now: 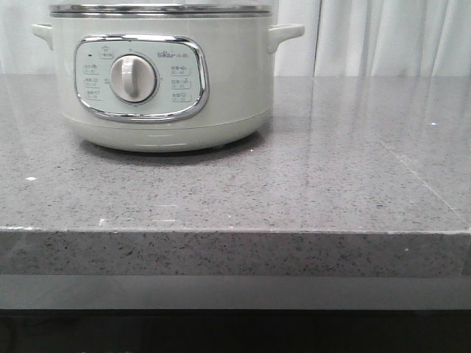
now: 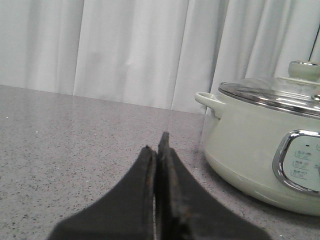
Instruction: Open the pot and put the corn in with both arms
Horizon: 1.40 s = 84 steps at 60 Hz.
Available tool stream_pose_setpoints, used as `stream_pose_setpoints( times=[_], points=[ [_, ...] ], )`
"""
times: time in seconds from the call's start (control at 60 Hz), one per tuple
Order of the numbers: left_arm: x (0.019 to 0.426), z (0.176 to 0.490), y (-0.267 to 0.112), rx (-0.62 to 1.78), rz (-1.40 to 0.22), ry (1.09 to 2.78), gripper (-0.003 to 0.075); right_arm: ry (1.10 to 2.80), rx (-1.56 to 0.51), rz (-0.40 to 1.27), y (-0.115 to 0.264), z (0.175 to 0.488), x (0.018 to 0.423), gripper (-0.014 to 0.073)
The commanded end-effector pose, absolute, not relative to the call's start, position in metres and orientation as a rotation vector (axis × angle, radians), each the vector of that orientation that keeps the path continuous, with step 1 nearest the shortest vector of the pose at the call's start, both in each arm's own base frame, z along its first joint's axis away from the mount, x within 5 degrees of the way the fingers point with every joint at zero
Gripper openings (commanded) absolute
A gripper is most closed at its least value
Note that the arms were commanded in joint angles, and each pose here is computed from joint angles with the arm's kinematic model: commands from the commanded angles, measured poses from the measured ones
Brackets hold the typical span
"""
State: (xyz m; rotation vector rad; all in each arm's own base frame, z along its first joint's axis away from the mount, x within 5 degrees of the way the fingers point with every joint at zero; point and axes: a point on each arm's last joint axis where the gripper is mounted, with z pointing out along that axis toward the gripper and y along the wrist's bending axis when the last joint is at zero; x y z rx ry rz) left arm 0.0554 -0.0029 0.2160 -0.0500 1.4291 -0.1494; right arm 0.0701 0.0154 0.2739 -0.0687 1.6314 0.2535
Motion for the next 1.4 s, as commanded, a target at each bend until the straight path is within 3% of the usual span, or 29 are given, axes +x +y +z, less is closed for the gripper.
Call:
stream_pose_setpoints(
  times=[0.0,0.4,1.383],
  points=[
    [0.053,0.220,-0.002,-0.060,-0.153,1.343,-0.0020,1.491,-0.024,0.198,0.009,0.272,0.062,-0.0120],
    [0.053,0.220,-0.002,-0.060,-0.153,1.343,-0.0020,1.423,0.032,0.142,0.003,0.213,0.054,-0.0120],
    [0.053,0.220,-0.002,-0.060,-0.153,1.343,-0.0020,1.379,-0.006,0.115,0.004,0.217,0.053,-0.0120]
  ],
)
